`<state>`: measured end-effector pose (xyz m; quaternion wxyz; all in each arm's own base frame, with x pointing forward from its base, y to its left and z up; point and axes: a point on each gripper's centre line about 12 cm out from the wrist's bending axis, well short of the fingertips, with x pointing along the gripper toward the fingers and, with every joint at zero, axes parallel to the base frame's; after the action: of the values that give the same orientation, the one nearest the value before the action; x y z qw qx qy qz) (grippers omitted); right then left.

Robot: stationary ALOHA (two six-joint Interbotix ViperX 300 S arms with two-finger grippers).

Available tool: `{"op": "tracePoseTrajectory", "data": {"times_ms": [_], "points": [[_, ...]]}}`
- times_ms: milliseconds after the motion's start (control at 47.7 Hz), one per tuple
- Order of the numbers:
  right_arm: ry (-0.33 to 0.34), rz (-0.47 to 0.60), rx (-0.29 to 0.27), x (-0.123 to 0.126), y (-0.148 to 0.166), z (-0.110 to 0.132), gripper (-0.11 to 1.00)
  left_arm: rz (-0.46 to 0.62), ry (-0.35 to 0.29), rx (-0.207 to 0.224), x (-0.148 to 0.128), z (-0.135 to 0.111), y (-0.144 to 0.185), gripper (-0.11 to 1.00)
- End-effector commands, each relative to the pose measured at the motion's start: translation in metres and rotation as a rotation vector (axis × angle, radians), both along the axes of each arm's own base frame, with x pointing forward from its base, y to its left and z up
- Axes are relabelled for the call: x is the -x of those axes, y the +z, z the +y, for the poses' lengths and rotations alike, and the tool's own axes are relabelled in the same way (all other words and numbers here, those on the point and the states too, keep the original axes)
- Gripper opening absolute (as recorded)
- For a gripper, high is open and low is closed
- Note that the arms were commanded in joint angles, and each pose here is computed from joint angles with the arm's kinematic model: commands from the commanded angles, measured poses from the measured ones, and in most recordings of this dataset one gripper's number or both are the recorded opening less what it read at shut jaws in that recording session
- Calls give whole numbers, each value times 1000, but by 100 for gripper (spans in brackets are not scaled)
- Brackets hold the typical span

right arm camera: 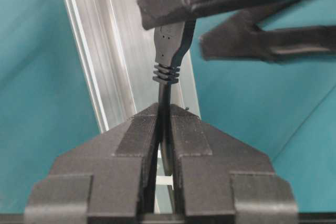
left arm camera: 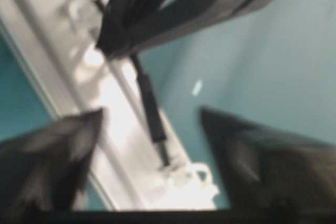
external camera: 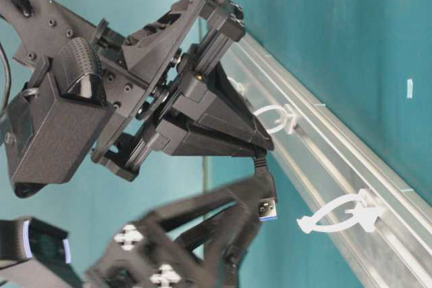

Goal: Pass the USB cable through three rings with both arms.
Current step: 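Regrasp the cable with the right gripper near the left gripper, then release the plug with the left gripper and swing it away left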

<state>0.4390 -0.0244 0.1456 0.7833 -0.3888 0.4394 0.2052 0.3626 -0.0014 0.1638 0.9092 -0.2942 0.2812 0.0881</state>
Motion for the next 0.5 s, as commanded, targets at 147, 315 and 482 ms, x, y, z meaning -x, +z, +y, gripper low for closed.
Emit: {"op": "tracePoseTrajectory", "data": {"times_ms": [147, 315, 482], "points": [[49, 8, 65, -1, -4, -2, 7, -77, -36, -34, 18, -5, 30, 95], [94, 30, 102, -1, -11, 1, 7, -117, -37, -40, 47, -4, 45, 94], [116, 39, 105, -1, -16, 7, 7, -185, -38, -41, 75, -4, 62, 94]]}}
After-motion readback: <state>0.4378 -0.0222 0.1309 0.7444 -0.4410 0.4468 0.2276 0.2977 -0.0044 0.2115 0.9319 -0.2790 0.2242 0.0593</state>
